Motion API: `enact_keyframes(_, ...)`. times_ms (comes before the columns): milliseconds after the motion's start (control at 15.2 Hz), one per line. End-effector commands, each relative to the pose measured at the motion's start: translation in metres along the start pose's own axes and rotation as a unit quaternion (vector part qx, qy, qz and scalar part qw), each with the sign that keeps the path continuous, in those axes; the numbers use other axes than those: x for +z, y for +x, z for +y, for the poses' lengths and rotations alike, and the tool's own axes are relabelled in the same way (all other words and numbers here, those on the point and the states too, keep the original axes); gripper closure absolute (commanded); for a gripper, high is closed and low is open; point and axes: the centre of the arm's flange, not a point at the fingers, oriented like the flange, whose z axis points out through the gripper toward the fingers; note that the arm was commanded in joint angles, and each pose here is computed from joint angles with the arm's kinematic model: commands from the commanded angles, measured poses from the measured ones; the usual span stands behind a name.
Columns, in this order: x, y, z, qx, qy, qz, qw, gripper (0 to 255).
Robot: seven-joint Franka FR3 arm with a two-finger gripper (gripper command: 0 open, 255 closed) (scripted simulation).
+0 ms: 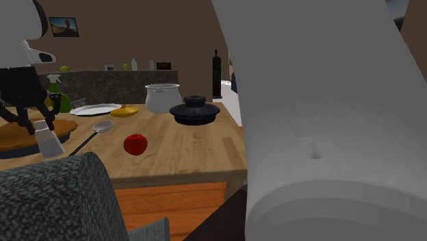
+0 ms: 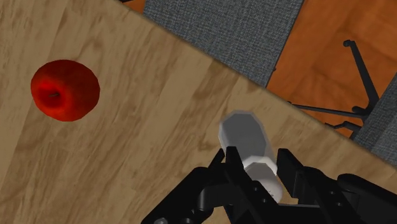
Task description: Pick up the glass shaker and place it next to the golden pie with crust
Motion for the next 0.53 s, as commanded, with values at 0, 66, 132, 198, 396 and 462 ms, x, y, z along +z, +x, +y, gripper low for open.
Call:
enact_keyframes(0,0.01,-0.001,-0.001,0.0,0.0,0.0,1.0,255)
enact_keyframes(66,0.015,-0.001,-0.001,0.0,0.0,0.0,1.0,255)
enact_keyframes(132,0.02,-0.001,-0.002,0.0,0.0,0.0,1.0,255)
enact_keyframes(198,0.025,-0.001,-0.002,0.0,0.0,0.0,1.0,255)
enact_keyframes(396,0.037,-0.001,-0.003,0.0,0.0,0.0,1.0,255)
enact_keyframes(462,0.037,-0.001,-0.003,0.0,0.0,0.0,1.0,255)
